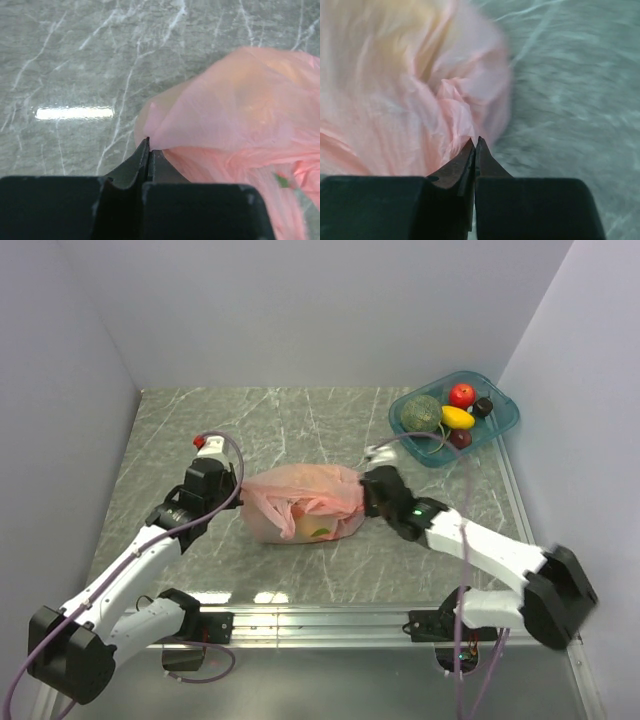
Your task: Untie the knot of the plastic bag and take out the fruit
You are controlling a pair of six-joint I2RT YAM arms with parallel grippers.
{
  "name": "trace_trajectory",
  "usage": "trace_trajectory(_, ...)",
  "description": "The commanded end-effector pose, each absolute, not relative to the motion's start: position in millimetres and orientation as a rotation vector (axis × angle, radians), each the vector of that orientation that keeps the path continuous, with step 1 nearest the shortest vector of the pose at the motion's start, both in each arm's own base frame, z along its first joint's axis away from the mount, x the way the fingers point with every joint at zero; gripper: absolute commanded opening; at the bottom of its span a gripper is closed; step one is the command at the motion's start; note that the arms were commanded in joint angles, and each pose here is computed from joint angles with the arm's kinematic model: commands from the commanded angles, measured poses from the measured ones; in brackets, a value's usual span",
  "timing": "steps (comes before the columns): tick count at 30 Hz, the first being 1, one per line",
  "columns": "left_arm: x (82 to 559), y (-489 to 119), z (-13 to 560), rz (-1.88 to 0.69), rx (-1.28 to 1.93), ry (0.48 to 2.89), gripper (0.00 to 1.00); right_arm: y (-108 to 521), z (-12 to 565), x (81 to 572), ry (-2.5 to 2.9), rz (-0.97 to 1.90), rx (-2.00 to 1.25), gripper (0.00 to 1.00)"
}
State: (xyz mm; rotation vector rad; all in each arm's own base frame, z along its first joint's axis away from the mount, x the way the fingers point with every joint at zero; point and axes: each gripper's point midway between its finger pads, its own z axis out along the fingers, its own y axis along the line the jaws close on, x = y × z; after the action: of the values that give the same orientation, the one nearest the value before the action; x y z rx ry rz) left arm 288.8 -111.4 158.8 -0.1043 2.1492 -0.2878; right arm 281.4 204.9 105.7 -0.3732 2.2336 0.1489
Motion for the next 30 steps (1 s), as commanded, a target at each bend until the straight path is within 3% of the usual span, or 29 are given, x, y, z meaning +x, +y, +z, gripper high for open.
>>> trace_trajectory(1, 300.6, -95.0, 167.8, -0.191, -0.173, 2.117, 0.01, 168.2, 154.4, 295.0, 2.077, 0.296, 0.044, 0.00)
trace_trajectory(6, 319.6, -93.2, 182.9, -0.193, -0.218, 2.093, 0.01, 174.1, 170.2, 279.8, 1.964, 0.607, 0.322, 0.00)
trace_trajectory(8, 331.6, -97.0, 200.8, -0.208, -0.205, 2.052, 0.05, 185.3, 160.7, 274.5, 1.976, 0.675, 0.342, 0.00)
trace_trajectory(9, 334.6, -99.6, 208.2, -0.222, -0.195, 2.036, 0.10, 189.8, 154.4, 274.1, 1.998, 0.672, 0.337, 0.00)
trace_trajectory(10, 336.6, -103.3, 218.2, -0.246, -0.180, 2.013, 0.23, 195.4, 154.3, 273.4, 2.010, 0.678, 0.317, 0.00)
trace_trajectory(12, 338.7, -118.2, 242.9, -0.340, -0.115, 1.952, 0.40, 205.6, 159.2, 271.3, 2.029, 0.665, 0.252, 0.04)
trace_trajectory(13, 334.6, -122.3, 257.7, -0.383, -0.094, 1.911, 0.54, 208.9, 158.4, 269.2, 2.048, 0.651, 0.214, 0.16)
trace_trajectory(15, 327.2, -133.3, 273.8, -0.464, -0.045, 1.864, 0.68, 216.0, 175.4, 268.0, 2.035, 0.625, 0.117, 0.36)
trace_trajectory(16, 319.7, -133.5, 284.8, -0.491, -0.041, 1.831, 0.77, 213.5, 173.9, 264.0, 2.061, 0.587, 0.077, 0.52)
trace_trajectory(18, 304.1, -136.7, 291.8, -0.537, -0.026, 1.824, 0.83, 214.7, 197.0, 261.9, 2.027, 0.542, -0.026, 0.62)
trace_trajectory(19, 298.6, -137.6, 292.6, -0.551, -0.026, 1.827, 0.83, 210.1, 196.3, 257.1, 2.052, 0.498, -0.069, 0.68)
trace_trajectory(22, 275.5, -149.1, 294.3, -0.621, -0.002, 1.834, 0.81, 206.1, 221.1, 254.5, 2.032, 0.445, -0.197, 0.74)
trace_trajectory(30, 246.5, -211.5, 289.7, -0.723, 0.303, 1.823, 0.75, 229.7, 266.3, 267.5, 1.981, 0.412, -0.438, 0.79)
